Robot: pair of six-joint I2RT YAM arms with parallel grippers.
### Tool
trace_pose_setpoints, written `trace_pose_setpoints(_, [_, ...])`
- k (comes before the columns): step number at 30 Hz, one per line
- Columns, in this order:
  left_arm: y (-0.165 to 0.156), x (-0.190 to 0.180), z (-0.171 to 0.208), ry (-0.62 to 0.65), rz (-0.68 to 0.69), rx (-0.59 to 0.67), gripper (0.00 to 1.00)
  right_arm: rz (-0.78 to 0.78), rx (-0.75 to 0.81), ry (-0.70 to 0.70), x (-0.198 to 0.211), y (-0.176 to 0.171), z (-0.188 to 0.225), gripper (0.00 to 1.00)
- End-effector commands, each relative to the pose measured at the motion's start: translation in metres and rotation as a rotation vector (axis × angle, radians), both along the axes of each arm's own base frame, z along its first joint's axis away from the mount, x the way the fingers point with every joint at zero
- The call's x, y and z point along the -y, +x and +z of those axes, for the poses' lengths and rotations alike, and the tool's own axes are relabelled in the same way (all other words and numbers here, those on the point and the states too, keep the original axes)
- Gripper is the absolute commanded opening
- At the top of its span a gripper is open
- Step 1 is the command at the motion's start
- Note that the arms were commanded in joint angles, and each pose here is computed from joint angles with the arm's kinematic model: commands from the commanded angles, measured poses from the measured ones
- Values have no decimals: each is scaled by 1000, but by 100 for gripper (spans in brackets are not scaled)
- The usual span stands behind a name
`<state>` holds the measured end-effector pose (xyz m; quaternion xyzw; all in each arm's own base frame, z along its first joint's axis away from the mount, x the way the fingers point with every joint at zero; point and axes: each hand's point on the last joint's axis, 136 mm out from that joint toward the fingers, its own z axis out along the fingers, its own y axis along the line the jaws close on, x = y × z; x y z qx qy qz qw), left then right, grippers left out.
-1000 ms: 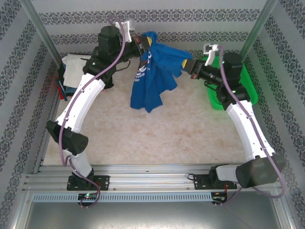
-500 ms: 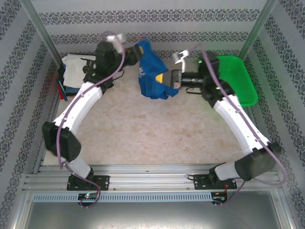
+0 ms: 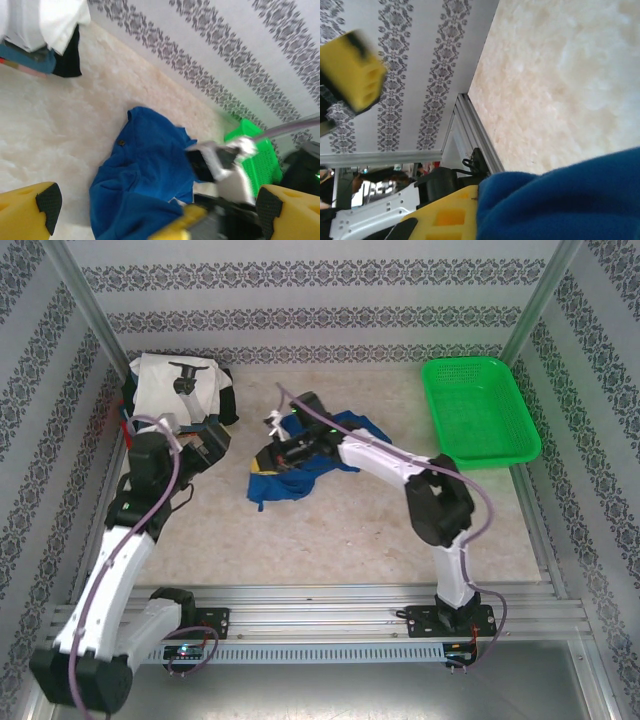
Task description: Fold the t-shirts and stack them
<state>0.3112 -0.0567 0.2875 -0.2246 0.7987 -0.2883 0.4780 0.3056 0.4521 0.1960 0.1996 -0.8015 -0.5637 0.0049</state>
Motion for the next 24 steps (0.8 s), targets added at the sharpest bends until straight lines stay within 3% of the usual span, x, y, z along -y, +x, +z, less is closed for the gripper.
trace_pose_setpoints(1, [-36,-23,-36,73,96,-174,100,102,-39,43,-32,-22,19,23])
trace_pose_setpoints(4, [-49,-23,-49,71,96,-212,100,97,-86,71,-42,-21,29,44])
trace_pose_setpoints(9, [-60,-18,-70,72,59,-286,100,4,-55,74,1,-3,62,57])
trace_pose_setpoints(12, [-65,-10,-92,69,5,-369,100,-114,-23,36,55,11,74,58])
trace_pose_setpoints(16, [-81,-2,-135,71,-45,-585,100,-305,-8,-67,144,28,57,64])
trace_pose_setpoints(19, [-85,10,-157,54,-103,-680,97,-417,4,-109,196,26,42,73])
trace_pose_setpoints(24, [-96,25,-189,197,-220,-845,80,-525,-29,-154,245,17,11,92])
